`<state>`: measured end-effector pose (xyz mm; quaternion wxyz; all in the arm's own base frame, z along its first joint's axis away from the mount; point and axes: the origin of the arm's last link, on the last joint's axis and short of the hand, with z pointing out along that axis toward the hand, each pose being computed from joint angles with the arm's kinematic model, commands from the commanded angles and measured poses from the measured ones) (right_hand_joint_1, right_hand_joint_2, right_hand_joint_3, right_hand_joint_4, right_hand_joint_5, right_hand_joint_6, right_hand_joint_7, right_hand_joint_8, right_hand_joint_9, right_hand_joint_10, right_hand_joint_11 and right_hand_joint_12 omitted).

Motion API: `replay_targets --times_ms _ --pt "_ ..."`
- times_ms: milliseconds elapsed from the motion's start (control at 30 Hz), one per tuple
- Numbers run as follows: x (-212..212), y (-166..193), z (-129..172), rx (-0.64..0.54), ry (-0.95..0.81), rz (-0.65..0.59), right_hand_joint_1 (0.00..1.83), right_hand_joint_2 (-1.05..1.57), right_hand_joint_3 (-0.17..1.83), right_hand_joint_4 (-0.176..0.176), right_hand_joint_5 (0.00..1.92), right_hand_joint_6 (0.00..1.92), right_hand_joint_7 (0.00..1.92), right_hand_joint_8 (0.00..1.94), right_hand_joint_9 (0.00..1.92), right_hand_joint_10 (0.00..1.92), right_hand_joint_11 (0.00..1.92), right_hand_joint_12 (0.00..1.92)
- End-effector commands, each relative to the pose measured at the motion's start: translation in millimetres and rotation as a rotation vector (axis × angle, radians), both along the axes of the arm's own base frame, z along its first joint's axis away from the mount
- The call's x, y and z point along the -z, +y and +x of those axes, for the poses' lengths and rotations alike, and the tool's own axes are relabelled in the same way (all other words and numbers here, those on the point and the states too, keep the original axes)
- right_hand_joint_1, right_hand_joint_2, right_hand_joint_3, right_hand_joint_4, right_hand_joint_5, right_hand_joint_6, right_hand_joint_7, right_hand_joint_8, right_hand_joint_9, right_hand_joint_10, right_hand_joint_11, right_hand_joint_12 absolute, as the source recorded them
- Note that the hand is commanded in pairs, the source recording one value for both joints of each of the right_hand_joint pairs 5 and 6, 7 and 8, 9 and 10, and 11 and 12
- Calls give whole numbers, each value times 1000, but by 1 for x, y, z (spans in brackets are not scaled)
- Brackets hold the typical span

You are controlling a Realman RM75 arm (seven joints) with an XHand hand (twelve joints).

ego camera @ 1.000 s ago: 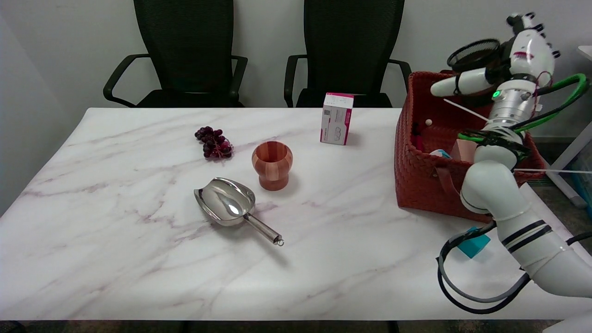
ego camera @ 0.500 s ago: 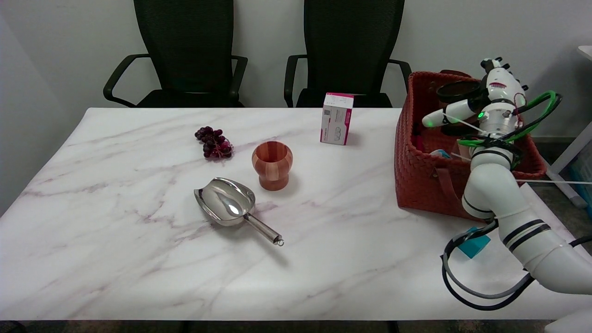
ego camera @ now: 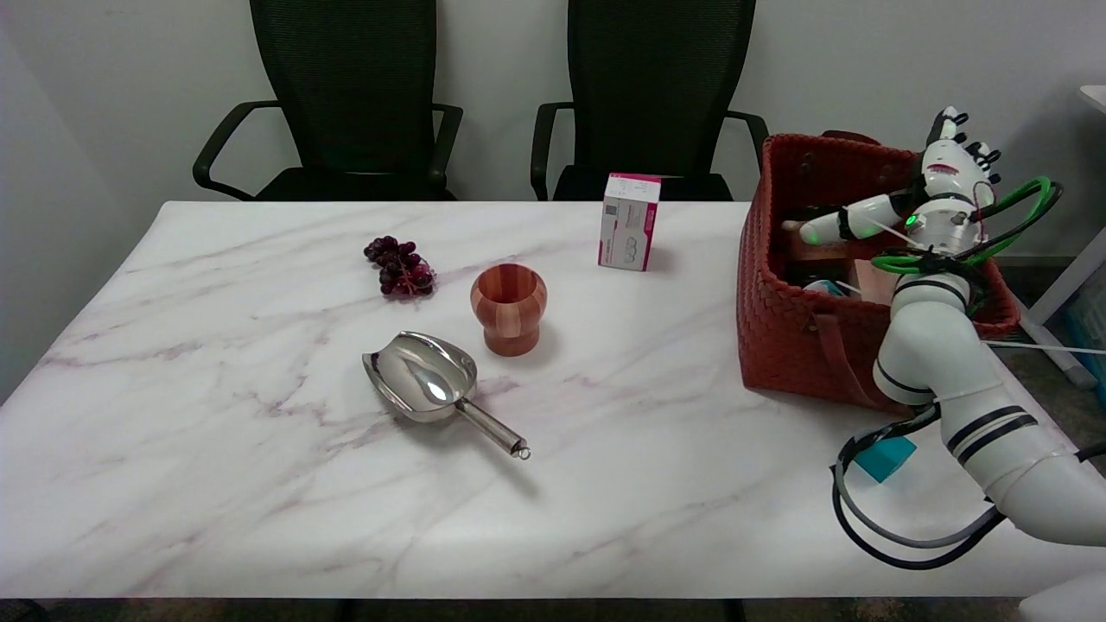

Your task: Place the black pen container into the brown storage basket.

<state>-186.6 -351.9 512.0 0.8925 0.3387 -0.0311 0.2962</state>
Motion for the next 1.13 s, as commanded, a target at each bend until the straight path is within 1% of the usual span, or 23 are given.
replay_targets --times_ms 33,133,233,267,300,367,400,467,500,600,667,733,800,867,1033,1067,1133 --pt "-3 6 27 -101 -17 -29 1135 -366 136 0 0 0 6 6 23 23 0 0" --pt "3 12 42 -173 9 -30 1110 -349 95 0 0 0 0 0 7 7 0 0" --pt "21 22 68 -294 85 -11 1086 -328 82 0 0 0 0 0 4 4 0 0" --pt "30 28 79 -360 105 4 1078 -307 70 0 0 0 0 0 4 4 0 0" --pt "38 34 88 -407 152 11 1067 -275 46 0 0 0 0 0 6 6 0 0" --pt "56 46 105 -467 247 21 1043 -179 -87 0 0 0 0 0 58 58 0 0" --pt "63 51 110 -481 283 24 1059 -132 -64 0 0 0 0 0 84 84 0 0" --pt "87 68 122 -545 364 35 1141 -68 58 0 10 10 17 17 124 124 0 0" --pt "94 73 123 -561 378 37 1176 -26 125 0 53 53 43 43 143 143 0 0" --pt "124 92 117 -605 444 58 1188 19 227 0 77 77 63 63 163 163 16 16" --pt "146 108 108 -642 523 58 1187 55 252 0 82 82 74 74 173 173 60 60" --pt "161 121 101 -691 552 49 1185 120 325 0 87 87 91 91 188 188 117 117" --pt "179 132 91 -732 552 66 1187 214 413 0 87 87 118 118 208 208 167 167" --pt "197 145 79 -779 555 94 1185 263 447 0 86 86 152 152 221 221 184 184" --pt "225 169 56 -860 573 152 1171 382 507 0 86 86 205 205 237 237 199 199" --pt "228 172 53 -869 576 151 1169 400 525 0 85 85 215 215 240 240 202 202" --pt "239 178 46 -868 592 188 1166 439 566 0 85 85 235 235 246 246 209 209"
